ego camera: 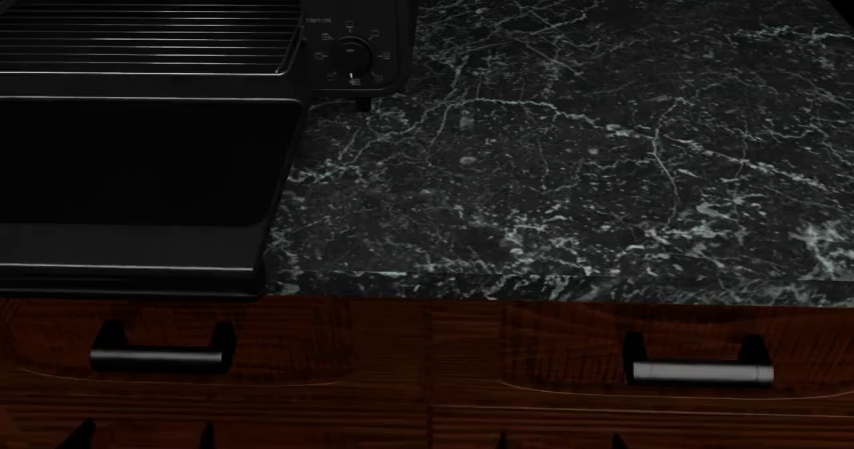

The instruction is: Fully slide the toaster oven bottom rack0 out.

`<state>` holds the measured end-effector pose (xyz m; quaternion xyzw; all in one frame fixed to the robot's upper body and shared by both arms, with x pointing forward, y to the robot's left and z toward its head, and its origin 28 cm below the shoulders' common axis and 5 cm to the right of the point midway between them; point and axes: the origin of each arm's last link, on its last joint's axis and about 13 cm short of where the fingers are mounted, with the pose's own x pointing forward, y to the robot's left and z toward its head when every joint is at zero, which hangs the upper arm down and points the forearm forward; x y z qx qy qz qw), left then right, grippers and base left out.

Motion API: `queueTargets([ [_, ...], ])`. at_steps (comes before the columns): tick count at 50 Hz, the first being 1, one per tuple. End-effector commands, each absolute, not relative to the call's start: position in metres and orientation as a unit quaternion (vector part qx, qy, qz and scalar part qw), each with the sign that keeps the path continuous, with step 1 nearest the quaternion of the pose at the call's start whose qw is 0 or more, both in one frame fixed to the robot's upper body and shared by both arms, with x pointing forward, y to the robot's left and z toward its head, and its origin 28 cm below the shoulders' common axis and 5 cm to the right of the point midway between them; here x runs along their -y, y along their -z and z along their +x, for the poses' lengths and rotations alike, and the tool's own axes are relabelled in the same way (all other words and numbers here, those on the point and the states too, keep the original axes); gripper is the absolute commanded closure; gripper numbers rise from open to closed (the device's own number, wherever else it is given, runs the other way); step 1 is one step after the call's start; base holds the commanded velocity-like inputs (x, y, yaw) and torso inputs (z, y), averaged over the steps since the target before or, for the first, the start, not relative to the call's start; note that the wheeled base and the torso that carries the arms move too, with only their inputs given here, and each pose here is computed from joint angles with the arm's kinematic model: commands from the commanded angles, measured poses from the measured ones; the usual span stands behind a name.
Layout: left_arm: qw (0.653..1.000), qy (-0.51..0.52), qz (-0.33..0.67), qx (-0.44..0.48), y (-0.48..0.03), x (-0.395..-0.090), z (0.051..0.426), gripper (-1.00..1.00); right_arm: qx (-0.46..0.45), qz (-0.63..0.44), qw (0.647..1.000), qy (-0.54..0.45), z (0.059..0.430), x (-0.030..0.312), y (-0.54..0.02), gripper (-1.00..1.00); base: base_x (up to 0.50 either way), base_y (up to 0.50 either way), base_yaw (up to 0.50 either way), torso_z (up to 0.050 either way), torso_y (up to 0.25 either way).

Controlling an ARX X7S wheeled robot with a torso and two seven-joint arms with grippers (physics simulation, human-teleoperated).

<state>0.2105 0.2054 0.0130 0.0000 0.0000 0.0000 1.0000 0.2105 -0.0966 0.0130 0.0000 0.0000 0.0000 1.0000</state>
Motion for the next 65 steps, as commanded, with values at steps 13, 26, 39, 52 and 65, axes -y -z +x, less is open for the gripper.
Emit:
queueTargets([
  [13, 1.0, 0.002, 0.019, -0.007, -0.049, -0.209, 0.22, -1.0, 0.012, -0.029, 0.999, -0.025, 0.223, 0.105, -0.084, -1.0, 0.0, 0.0, 0.0, 0.0, 0.0],
  [26, 0.997, 0.004, 0.057, 0.054, -0.126, -0.211, 0.217, -1.0, 0.078, -0.064, 0.994, -0.05, 0.237, 0.102, -0.172, -1.0, 0.0, 0.0, 0.0, 0.0, 0.0],
  [39, 0.993, 0.001, 0.069, 0.093, -0.166, -0.215, 0.229, -1.0, 0.117, -0.071, 0.988, -0.068, 0.244, 0.096, -0.212, -1.0, 0.0, 0.0, 0.0, 0.0, 0.0],
  [52, 0.991, -0.006, 0.08, 0.103, -0.184, -0.219, 0.23, -1.0, 0.119, -0.076, 0.988, -0.065, 0.249, 0.096, -0.219, -1.0, 0.0, 0.0, 0.0, 0.0, 0.0],
  [65, 0.989, -0.006, 0.104, 0.102, -0.219, -0.224, 0.25, -1.0, 0.105, -0.097, 0.986, -0.089, 0.272, 0.091, -0.25, -1.0, 0.0, 0.0, 0.0, 0.0, 0.0],
])
